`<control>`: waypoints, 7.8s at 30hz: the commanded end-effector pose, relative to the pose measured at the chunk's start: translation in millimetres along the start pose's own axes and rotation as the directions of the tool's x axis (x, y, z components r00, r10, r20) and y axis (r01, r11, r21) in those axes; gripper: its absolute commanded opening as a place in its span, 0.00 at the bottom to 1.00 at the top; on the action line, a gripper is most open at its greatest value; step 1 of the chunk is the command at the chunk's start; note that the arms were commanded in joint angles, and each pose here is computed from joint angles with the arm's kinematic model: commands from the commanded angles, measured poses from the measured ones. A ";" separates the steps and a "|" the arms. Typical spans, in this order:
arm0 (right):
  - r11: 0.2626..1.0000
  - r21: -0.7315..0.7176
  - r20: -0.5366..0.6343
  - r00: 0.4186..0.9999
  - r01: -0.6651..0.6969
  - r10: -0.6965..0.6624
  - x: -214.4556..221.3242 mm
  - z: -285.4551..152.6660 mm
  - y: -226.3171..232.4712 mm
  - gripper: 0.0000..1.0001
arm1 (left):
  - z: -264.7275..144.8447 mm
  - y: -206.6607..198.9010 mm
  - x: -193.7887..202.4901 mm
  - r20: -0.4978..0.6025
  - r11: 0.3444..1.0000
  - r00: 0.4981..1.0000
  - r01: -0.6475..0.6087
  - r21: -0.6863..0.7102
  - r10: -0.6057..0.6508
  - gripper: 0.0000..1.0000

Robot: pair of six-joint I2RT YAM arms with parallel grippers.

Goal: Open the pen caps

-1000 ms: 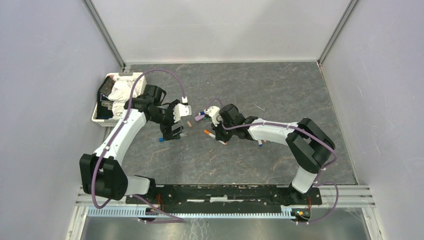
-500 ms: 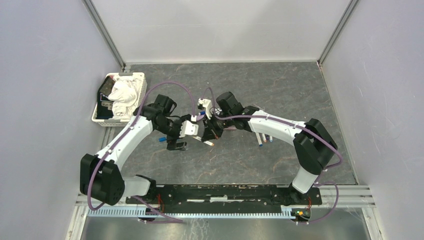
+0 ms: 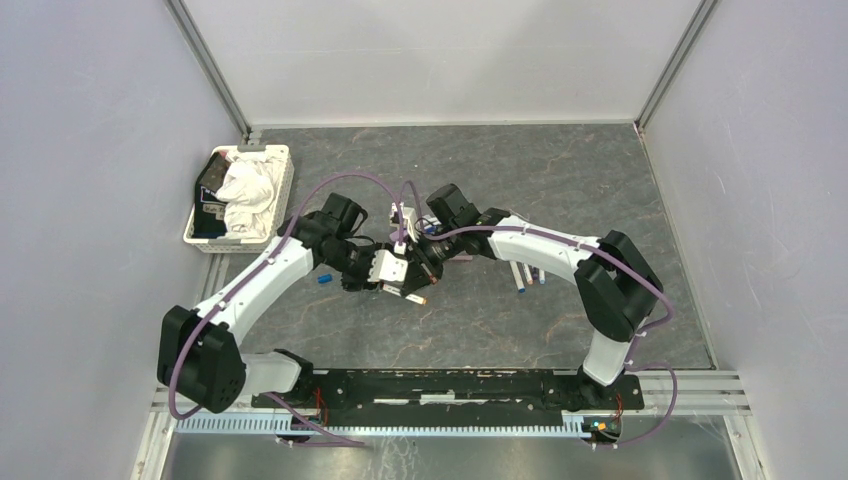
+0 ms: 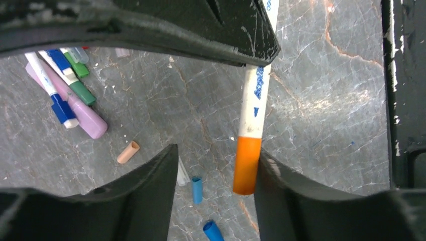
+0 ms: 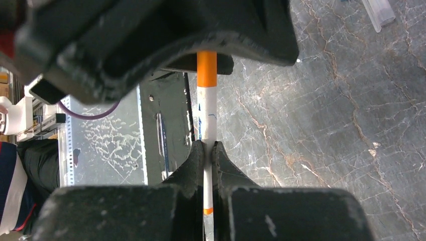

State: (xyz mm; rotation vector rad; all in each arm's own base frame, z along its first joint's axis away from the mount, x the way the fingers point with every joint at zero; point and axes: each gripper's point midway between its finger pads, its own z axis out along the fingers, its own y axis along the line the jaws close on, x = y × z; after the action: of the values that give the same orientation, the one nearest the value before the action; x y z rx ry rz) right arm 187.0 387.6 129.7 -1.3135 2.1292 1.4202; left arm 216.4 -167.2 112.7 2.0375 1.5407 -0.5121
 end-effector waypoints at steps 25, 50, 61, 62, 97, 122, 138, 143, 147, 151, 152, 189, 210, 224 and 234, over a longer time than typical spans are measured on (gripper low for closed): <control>0.983 -0.176 0.044 0.998 -0.045 0.053 -13.1 13.5 15.4 0.02 | 4.3 -6.7 -16.7 0.008 0.999 1.000 -0.021 0.044 0.021 0.02; 0.742 0.565 0.323 0.924 -0.360 0.203 35.6 -135.1 -123.0 0.00 | -24.3 68.4 103.3 -0.122 0.949 0.958 0.230 -0.214 -0.260 0.02; 0.237 0.816 0.492 0.849 -0.527 0.193 88.2 -245.2 -194.4 0.00 | 2.4 81.7 143.1 -0.100 0.863 0.875 0.438 -0.253 -0.474 0.23; 0.206 0.824 0.493 0.848 -0.527 0.197 93.0 -249.3 -197.8 0.00 | 5.0 79.6 146.3 -0.108 0.862 0.872 0.441 -0.249 -0.477 0.25; 0.185 0.840 0.469 0.854 -0.510 0.227 119.4 -240.0 -206.0 0.34 | -114.5 118.2 0.6 0.199 0.860 0.882 0.464 -0.211 -0.427 1.00; 0.706 0.708 0.050 0.995 0.027 -0.089 1.5 -94.1 -180.5 0.59 | -148.7 128.3 -1.2 0.302 0.648 0.780 0.624 -0.436 -0.548 1.00; 0.715 0.679 -0.108 0.986 0.167 -0.127 58.7 -54.9 -172.3 0.49 | -130.3 113.6 -3.7 0.266 0.729 0.798 0.603 -0.324 -0.541 1.00; 0.711 0.683 -0.104 0.986 0.167 -0.131 67.4 -56.5 -166.6 0.36 | -122.6 103.8 -4.5 0.249 0.761 0.807 0.589 -0.271 -0.536 1.00; 0.735 0.661 -0.078 0.988 0.150 -0.132 64.7 -55.4 -157.3 0.21 | -114.3 93.0 -2.4 0.226 0.785 0.812 0.580 -0.216 -0.538 0.97; 0.787 0.604 -0.019 0.990 0.125 -0.142 47.7 -51.7 -136.3 0.06 | -102.9 73.3 -6.3 0.219 0.843 0.845 0.521 -0.131 -0.488 0.92; 0.803 0.584 -0.006 0.990 0.119 -0.142 43.5 -50.6 -130.3 0.03 | -98.1 65.7 -6.7 0.216 0.856 0.851 0.506 -0.101 -0.478 0.92; 0.980 -0.200 0.116 0.993 0.013 0.011 -15.2 -8.8 6.3 0.00 | 1.6 -0.9 -31.2 0.048 0.998 0.998 0.047 0.042 -0.049 0.40; 0.972 -0.231 0.113 0.991 -0.040 0.067 -24.1 6.3 6.7 0.42 | -2.4 -6.7 -38.2 0.056 0.999 0.998 0.026 0.044 -0.028 0.02; 0.984 -0.158 0.042 0.995 -0.084 0.092 23.9 -9.6 -2.4 0.00 | -27.0 -1.3 2.6 -0.083 0.999 0.996 -0.014 0.035 0.017 0.02; 0.984 -0.086 0.036 0.987 -0.154 0.158 62.6 -22.8 -15.4 0.00 | -63.6 22.5 47.4 -0.126 0.998 0.990 0.055 -0.030 -0.058 0.02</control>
State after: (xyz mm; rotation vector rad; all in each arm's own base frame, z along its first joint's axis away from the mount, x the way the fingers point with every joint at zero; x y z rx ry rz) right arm 174.2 340.6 91.4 -1.1463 2.2034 1.6160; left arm 253.8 -102.3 137.3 1.9684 1.7191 -0.3981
